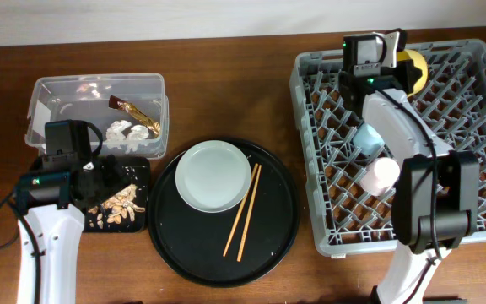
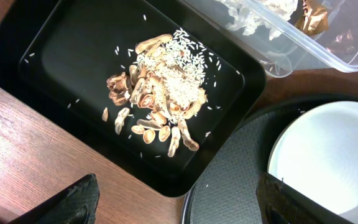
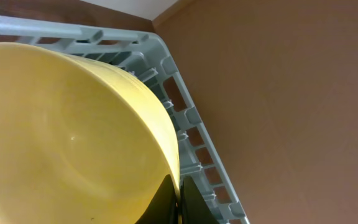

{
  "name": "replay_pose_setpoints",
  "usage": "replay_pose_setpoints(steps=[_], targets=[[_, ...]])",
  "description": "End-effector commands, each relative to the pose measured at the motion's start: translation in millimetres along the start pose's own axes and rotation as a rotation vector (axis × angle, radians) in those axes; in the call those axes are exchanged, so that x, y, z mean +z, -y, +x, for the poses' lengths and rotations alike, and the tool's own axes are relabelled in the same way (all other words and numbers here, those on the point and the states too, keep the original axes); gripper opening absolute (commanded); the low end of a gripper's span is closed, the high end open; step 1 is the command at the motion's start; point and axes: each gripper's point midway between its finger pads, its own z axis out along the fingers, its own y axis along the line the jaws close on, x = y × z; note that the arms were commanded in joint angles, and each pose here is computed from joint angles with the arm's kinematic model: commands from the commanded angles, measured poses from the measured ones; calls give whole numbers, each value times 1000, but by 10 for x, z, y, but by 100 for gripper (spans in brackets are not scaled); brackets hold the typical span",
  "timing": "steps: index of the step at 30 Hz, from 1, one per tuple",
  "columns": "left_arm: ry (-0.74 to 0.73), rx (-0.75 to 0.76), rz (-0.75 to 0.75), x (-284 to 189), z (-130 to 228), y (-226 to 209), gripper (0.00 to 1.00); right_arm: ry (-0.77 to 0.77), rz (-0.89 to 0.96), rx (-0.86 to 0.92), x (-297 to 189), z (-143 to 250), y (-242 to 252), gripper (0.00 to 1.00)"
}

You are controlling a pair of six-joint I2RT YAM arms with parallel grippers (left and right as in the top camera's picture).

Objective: Sort waste into correct bins and load items into the dishwasher rack
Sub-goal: 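Place the yellow bowl in the back of the dish rack, then grasp one chopstick from the black tray with the right gripper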

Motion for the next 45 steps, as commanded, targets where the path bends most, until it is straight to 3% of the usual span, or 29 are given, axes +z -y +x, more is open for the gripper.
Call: replay_pose_setpoints(steps=[1, 8, 11, 15, 18, 20, 22, 25, 33, 39, 42, 43, 45], targets=[[16, -14, 10, -31, -23, 2, 80, 37, -57, -30, -213, -52, -246, 4], [15, -14, 9, -31, -22, 2, 80, -23, -136, -85, -394, 215, -443, 4], [15, -14, 9, -31, -22, 2, 80, -35, -178, -15, -592, 253, -389, 5], [15, -14, 9, -31, -21, 1, 81, -24, -532, 69, -1131, 157, -250, 53], [15, -14, 9, -31, -21, 1, 81, 5, -811, 126, -1659, 145, 64, 73], [15, -14, 9, -31, -22, 2, 82, 4, -1112, 127, -2193, 229, 105, 81], [16, -14, 10, -31, -23, 2, 85, -84, -1445, 52, -2810, 506, 56, 81], [15, -14, 9, -31, -22, 2, 85, -242, -1524, -75, -3116, 924, -148, 81], [15, -14, 9, -31, -22, 2, 87, -487, -1488, -218, -3569, 1955, -1073, 80], [15, -14, 9, -31, -22, 2, 87, -479, -1386, -237, -3539, 2264, -1618, 76], [15, -14, 9, -31, -22, 1, 87, -588, -1311, -241, -3457, 2503, -1818, 76], [15, -14, 9, -31, -22, 2, 87, -615, -1286, -244, -3419, 2570, -1858, 70], [15, -14, 9, -31, -22, 2, 87, -650, -1194, -194, -3291, 2620, -1863, 68]])
